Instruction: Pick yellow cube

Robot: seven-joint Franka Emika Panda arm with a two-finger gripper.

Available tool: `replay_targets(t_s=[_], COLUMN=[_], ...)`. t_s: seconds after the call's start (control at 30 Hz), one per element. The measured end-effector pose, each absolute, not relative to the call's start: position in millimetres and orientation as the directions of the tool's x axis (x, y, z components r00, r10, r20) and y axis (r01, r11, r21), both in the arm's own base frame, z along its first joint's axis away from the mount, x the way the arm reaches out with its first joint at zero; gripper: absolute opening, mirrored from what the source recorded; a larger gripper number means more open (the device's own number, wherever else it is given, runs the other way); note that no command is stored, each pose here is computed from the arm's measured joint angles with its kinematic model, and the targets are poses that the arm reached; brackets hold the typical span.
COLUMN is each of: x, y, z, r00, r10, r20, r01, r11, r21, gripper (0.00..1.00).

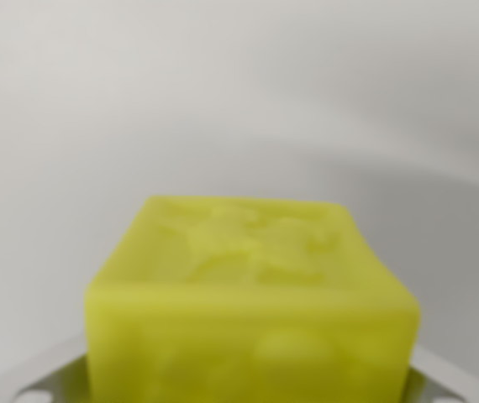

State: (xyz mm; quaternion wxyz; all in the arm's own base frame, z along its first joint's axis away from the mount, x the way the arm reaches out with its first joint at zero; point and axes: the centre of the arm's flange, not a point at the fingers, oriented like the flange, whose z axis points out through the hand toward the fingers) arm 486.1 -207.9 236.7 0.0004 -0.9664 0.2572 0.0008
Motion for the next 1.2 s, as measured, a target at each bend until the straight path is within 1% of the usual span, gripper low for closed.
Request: replay_targets(t_s=[1.2], x=[486], y=[-208], z=[325], r00=[0.868], r10=[-0.497], r20=[-0.002], r01=[-0.497], r11=[-0.868], r21=[-0.0005], gripper=[0.0])
